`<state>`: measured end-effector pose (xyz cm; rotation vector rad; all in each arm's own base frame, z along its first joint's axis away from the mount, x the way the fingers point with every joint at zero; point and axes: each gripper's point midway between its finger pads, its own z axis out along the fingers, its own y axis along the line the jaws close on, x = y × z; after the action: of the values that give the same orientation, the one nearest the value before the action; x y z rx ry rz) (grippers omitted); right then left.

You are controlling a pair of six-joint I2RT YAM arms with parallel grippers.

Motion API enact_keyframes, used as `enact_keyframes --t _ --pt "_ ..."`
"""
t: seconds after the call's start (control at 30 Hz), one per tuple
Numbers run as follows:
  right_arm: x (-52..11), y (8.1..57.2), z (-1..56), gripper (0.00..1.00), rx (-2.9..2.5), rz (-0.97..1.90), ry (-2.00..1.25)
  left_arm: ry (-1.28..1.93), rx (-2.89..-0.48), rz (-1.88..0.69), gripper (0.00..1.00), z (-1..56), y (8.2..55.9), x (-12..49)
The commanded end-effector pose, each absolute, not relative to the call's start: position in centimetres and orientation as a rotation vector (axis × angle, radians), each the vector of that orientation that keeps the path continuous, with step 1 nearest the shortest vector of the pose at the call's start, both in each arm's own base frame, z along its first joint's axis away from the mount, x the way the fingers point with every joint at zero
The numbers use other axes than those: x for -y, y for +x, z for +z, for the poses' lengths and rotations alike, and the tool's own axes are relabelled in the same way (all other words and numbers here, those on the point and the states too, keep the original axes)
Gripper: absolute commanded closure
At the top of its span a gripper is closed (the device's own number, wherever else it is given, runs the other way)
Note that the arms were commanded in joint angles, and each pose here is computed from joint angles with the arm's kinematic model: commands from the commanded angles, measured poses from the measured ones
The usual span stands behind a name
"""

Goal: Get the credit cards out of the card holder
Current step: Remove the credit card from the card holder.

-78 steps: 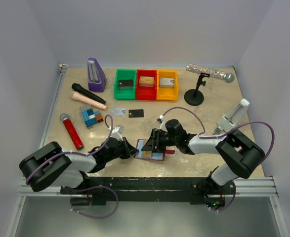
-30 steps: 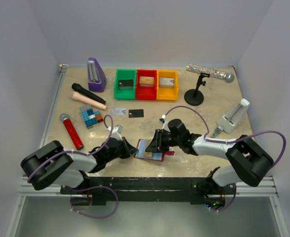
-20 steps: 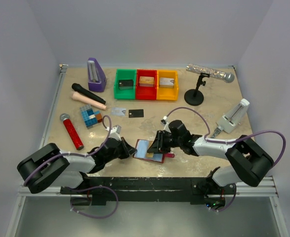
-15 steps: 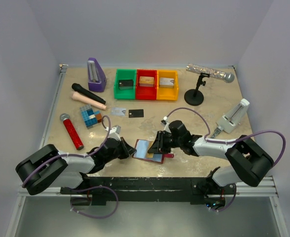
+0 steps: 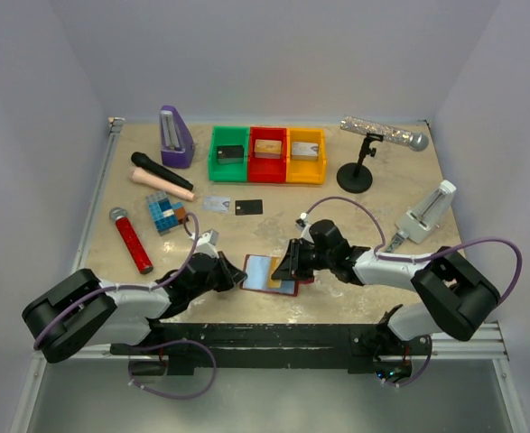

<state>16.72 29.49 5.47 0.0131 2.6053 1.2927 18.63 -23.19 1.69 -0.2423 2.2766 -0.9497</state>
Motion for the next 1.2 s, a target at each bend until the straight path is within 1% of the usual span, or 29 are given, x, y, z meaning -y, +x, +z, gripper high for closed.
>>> enact_keyframes --t 0.0,0.2,0.5,0.9,1.0,1.03,1.1,1.13,1.17 --pt "-29.2 17.2 5.1 0.83 -2.582 1.269 0.008 -0.223 -2.408 -0.754 1.00 -2.3 16.7 19.9" --pt "-28.9 17.2 4.9 0.90 -2.588 1.257 0.015 -0.233 -2.397 -0.748 1.00 -2.1 16.7 19.6" --pt "-28.4 16.9 4.8 1.00 -2.591 1.243 0.025 -0.243 -2.386 -0.744 1.00 -2.0 16.3 18.9" --pt "-27.0 16.2 6.1 1.00 -2.579 1.179 -0.018 -0.211 -2.304 -0.769 1.00 0.7 16.8 18.7" --pt "-27.2 16.1 8.1 1.00 -2.512 1.213 -0.104 -0.150 -2.277 -0.789 0.99 2.5 17.0 19.2" --pt "-27.4 15.8 9.1 1.00 -2.480 1.247 -0.155 -0.118 -2.252 -0.809 0.90 3.6 17.1 19.5" --pt "-27.7 14.9 11.4 1.00 -2.410 1.305 -0.308 -0.051 -2.208 -0.833 0.68 5.9 17.2 19.9" --pt "-27.8 14.4 12.7 1.00 -2.374 1.331 -0.387 -0.030 -2.204 -0.828 0.50 6.7 17.0 19.7" --pt "-28.0 13.4 13.9 1.00 -2.327 1.374 -0.493 -0.020 -2.175 -0.847 0.38 8.1 17.1 19.8"
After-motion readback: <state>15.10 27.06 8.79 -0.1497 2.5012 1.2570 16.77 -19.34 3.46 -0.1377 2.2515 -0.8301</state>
